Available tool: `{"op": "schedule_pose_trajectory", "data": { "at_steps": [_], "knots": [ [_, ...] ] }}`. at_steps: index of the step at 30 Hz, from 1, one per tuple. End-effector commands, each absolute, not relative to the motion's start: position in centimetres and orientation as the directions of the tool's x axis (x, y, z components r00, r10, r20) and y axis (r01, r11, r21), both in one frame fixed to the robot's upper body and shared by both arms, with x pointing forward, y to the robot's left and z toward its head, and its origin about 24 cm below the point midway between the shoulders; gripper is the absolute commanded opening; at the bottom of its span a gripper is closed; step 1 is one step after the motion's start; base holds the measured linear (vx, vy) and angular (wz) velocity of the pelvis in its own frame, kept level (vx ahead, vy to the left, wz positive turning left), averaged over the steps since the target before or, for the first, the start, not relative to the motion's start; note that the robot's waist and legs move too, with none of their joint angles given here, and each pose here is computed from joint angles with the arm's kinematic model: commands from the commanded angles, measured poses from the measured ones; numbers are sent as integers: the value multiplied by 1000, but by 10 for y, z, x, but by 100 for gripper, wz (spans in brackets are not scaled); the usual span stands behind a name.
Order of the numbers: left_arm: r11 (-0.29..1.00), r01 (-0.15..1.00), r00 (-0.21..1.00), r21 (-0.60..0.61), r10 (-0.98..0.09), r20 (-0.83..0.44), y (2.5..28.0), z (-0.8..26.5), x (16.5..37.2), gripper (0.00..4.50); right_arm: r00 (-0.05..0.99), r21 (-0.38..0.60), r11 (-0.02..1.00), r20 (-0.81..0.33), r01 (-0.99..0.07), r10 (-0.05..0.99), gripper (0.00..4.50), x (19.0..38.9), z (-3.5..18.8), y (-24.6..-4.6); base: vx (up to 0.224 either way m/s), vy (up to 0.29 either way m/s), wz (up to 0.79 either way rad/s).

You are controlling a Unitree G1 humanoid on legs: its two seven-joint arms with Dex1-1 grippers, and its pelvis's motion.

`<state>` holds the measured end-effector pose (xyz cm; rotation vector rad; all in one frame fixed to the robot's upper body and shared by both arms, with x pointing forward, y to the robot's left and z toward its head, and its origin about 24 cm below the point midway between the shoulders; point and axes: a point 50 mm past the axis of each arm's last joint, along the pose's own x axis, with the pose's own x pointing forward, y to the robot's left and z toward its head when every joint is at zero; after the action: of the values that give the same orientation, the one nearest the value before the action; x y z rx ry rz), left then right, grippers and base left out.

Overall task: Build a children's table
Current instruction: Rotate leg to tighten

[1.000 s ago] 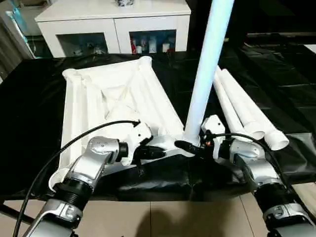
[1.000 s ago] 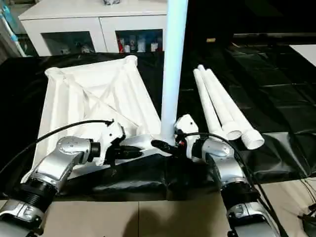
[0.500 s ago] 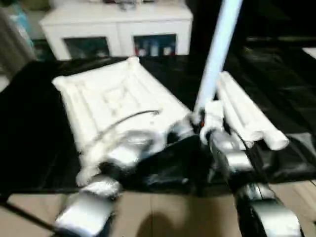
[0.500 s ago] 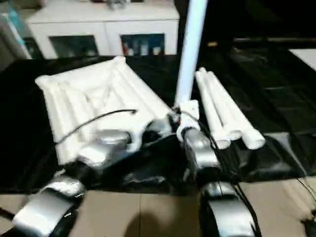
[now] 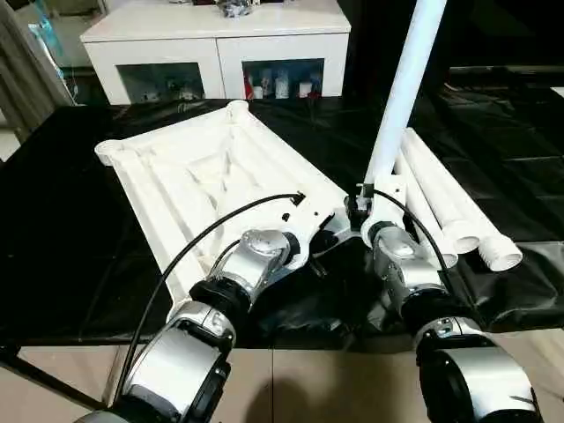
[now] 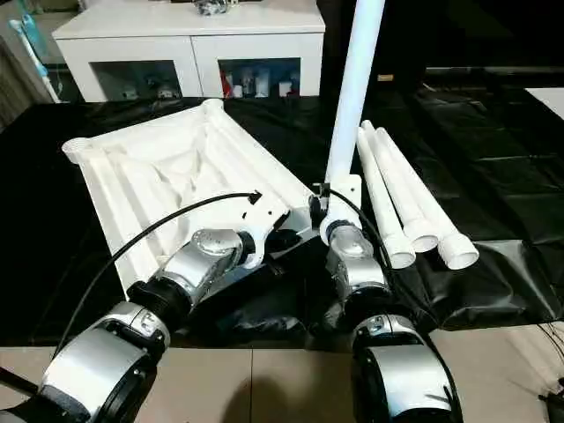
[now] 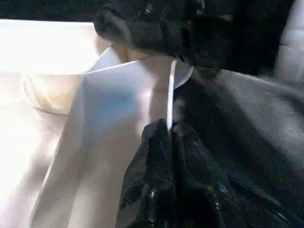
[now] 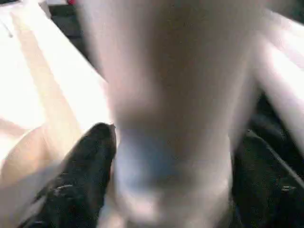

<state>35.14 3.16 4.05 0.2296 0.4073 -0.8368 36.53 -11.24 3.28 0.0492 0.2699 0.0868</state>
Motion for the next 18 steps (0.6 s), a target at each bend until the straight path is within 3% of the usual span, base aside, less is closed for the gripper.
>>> {"op": "schedule_pose_trajectory", "data": {
  "at_steps": [1, 5, 9, 12, 18],
  "knots": [
    [682, 730, 621, 47, -633, -463, 34, 35, 352, 0, 937, 100, 975, -274, -196, 217, 377, 359, 27, -85, 0, 0, 0],
    [668, 742, 614, 50, -649, -450, 34, 36, 352, 0, 964, 45, 986, -206, -160, 166, 406, 364, 40, -98, 0, 0, 0],
    [664, 745, 628, 62, -667, -401, 34, 42, 355, 0, 975, -7, 983, -129, -181, 178, 406, 362, 53, -111, 0, 0, 0],
    [679, 733, 647, 35, -681, -344, 34, 51, 359, 55, 979, -41, 983, -106, -179, 173, 414, 356, 56, -119, 0, 0, 0],
    [720, 694, 702, 4, -676, -226, 46, 78, 374, 96, 986, -66, 987, -89, -144, 138, 414, 346, 57, -130, 0, 0, 0]
  ]
}}
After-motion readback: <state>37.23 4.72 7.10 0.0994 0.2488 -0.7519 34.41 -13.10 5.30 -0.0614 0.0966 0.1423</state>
